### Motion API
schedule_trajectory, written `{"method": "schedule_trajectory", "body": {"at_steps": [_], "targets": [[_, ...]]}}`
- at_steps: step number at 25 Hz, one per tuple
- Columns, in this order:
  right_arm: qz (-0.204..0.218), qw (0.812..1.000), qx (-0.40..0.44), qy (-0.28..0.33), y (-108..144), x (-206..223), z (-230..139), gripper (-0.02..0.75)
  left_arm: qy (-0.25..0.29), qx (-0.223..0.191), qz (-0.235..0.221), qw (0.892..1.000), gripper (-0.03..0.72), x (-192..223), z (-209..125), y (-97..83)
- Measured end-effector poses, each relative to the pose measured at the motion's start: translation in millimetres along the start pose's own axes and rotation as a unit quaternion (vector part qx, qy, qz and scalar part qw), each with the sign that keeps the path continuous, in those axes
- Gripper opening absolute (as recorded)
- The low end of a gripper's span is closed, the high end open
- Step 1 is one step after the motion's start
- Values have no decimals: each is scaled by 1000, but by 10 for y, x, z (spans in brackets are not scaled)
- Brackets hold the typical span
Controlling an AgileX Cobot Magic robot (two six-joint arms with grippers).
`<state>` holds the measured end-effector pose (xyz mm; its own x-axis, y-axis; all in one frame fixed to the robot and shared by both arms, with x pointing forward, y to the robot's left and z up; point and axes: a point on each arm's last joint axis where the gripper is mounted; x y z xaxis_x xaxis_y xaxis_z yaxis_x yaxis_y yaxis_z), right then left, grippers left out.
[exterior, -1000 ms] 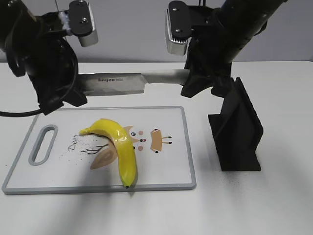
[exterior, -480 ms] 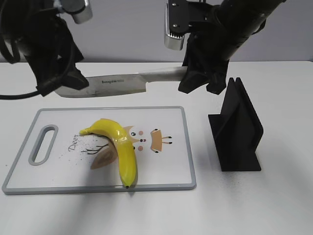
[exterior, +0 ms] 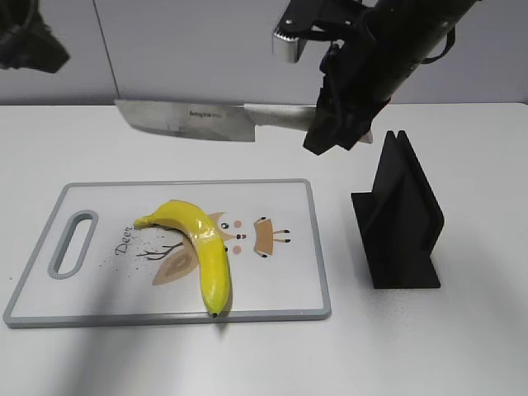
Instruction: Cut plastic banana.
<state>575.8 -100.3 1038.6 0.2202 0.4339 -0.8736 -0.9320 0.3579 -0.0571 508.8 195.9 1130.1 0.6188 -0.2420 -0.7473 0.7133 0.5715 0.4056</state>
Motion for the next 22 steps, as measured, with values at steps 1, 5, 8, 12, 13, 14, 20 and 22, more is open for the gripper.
{"method": "schedule_trajectory", "body": {"at_steps": [1,5,8,12,13,14,20,22], "targets": [[-4,999,37,-1,-11,-17,13,190,22,-36,5,999,579,-15,-86,69],[-29,985,170,-9,-76,-115,87,190,101,-173,6,980,577,-65,-454,298],[-55,970,236,-16,-138,-209,144,190,143,-262,11,955,574,-127,-674,416],[-78,943,323,-2,-165,-314,140,190,199,-326,2,924,562,-198,-862,438],[-80,936,343,10,-148,-353,117,190,203,-335,4,920,560,-209,-876,439],[-83,926,366,24,-127,-391,89,190,204,-341,4,918,560,-223,-879,434],[-132,884,448,21,60,-775,-97,190,185,-353,12,917,556,-524,-1010,130],[-149,871,468,14,162,-871,-221,190,181,-353,15,918,554,-639,-1106,-40]]}}
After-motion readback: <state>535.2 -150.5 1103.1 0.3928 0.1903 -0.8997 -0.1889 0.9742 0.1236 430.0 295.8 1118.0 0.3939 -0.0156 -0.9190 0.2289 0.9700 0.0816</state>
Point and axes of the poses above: a point on each arm's last joint axis where the gripper is mounted, x pointing out along that axis toward the gripper, y along the wrist's bending axis when the last joint is at zero, z = x × y, and after that the axes turned 2 degrees about x, right-handed
